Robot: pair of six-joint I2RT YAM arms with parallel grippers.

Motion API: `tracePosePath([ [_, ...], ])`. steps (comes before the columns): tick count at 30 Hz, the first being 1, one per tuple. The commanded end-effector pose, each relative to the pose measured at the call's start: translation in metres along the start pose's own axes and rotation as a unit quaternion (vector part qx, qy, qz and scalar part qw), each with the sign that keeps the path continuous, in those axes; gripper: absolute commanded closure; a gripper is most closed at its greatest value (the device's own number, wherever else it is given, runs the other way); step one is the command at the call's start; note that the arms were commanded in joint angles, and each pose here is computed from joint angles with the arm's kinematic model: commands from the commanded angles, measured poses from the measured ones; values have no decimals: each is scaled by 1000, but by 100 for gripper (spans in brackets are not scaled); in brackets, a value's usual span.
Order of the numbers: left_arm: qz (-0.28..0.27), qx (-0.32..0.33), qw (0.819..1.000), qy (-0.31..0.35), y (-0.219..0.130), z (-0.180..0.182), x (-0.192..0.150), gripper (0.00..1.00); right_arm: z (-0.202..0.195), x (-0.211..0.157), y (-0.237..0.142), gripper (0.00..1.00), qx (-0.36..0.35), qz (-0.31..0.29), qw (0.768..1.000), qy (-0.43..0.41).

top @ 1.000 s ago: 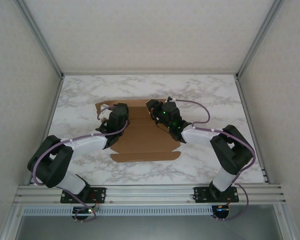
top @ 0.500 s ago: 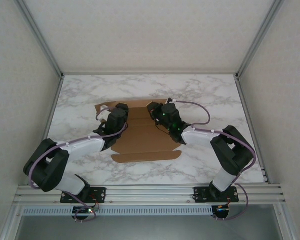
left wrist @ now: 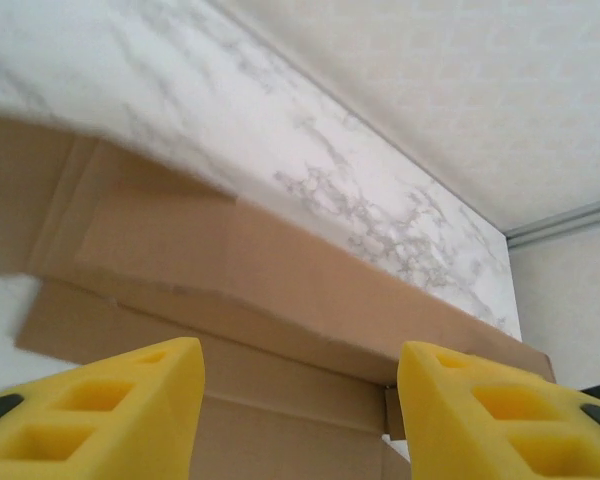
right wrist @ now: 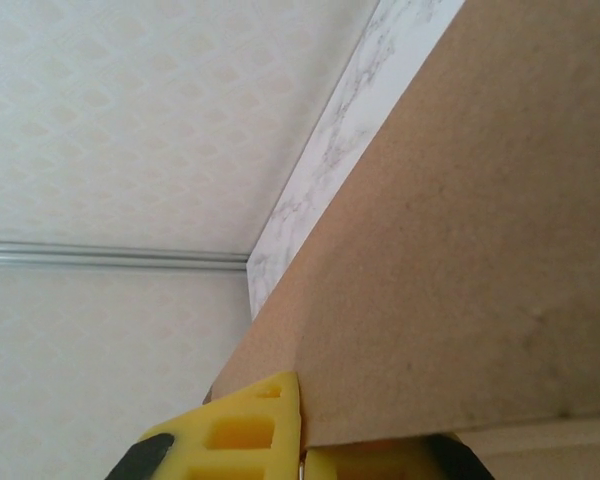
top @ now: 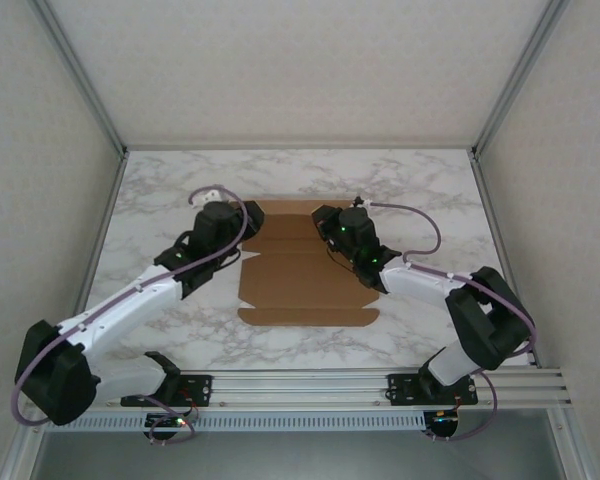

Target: Fold the paper box

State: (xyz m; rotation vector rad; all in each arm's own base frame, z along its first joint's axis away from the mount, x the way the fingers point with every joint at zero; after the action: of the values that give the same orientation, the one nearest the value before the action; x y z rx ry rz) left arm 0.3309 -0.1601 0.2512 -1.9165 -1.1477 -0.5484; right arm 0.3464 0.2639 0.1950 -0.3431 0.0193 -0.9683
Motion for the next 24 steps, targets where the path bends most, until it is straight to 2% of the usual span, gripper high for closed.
tracePosePath([
  [1,25,2,996,87,-6,0,28,46,-6,10,-9,94,-26,-14,999,-37],
  [4,74,-1,994,74,16,7,34,46,-10,11,-11,94,-29,-10,999,-37],
  [6,118,-4,991,63,35,14,24,46,-14,11,-11,94,-29,-8,999,-32],
  [9,153,-37,987,44,51,14,8,46,-15,12,-11,94,-27,-6,999,-30],
  [11,163,-59,984,34,56,11,0,47,-15,13,-11,94,-27,-3,999,-32],
  [18,177,-46,982,37,73,22,-11,46,-22,10,-5,94,-27,10,999,-29],
  [24,183,-68,981,20,81,21,-20,48,-29,5,1,94,-32,22,999,-21],
])
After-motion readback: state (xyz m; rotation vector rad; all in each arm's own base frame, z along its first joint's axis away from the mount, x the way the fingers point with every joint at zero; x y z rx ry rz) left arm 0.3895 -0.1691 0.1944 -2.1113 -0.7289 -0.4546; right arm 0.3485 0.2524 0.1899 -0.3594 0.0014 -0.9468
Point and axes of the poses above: each hand's point on the last joint's axis, 136 mm out from that joint toward the fingers, its own y axis out along the fingers, its own z axis along the line the jaws close on, x = y × z, the point moved 3 cm from there along -y, back along the fingers, and after that the axes turned 6 degrees about y, right-handed, at the moved point
